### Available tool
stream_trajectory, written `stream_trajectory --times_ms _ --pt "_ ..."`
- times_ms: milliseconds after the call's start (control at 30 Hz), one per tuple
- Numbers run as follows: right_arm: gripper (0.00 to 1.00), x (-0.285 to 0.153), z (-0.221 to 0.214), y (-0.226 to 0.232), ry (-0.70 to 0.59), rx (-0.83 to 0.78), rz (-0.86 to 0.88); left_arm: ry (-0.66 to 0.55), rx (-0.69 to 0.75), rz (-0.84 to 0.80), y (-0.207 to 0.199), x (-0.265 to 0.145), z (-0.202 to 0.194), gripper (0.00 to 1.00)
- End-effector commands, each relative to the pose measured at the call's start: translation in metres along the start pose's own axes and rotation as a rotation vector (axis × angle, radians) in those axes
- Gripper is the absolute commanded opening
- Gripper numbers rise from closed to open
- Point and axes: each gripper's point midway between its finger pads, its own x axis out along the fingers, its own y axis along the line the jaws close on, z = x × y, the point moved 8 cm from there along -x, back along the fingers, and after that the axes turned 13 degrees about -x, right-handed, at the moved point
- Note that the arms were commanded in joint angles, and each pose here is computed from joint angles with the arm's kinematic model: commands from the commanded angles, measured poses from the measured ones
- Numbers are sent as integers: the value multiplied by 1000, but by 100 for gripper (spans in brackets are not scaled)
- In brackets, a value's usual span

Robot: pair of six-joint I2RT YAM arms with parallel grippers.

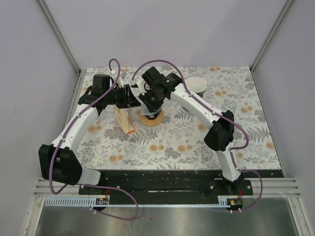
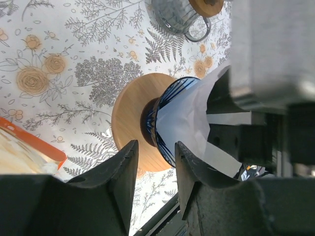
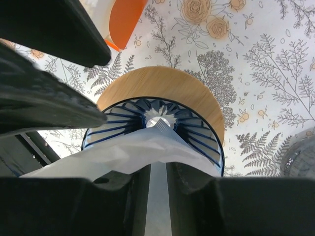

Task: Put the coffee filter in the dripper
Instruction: Place the coffee filter in the coffee dripper.

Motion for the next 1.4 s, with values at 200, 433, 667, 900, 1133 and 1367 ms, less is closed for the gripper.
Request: stream_trajectory --times_ms 200,433,667,900,1133,1367 --pt "18 10 2 -5 -23 7 35 -101 94 -68 -28 -30 18 48" --pt "17 10 7 -5 -41 12 47 -60 90 -66 -22 -23 8 51" --pt "17 1 15 -3 -89 13 66 -33 84 -19 -8 -8 0 37" --pt "19 -10 18 -3 -123 9 54 -22 97 -15 -7 -2 -3 19" --pt "30 -30 19 -8 -196 21 44 -41 118 1 -7 -5 -3 12" --pt "39 -46 23 1 -275 0 111 -42 120 -2 -8 -5 -2 5"
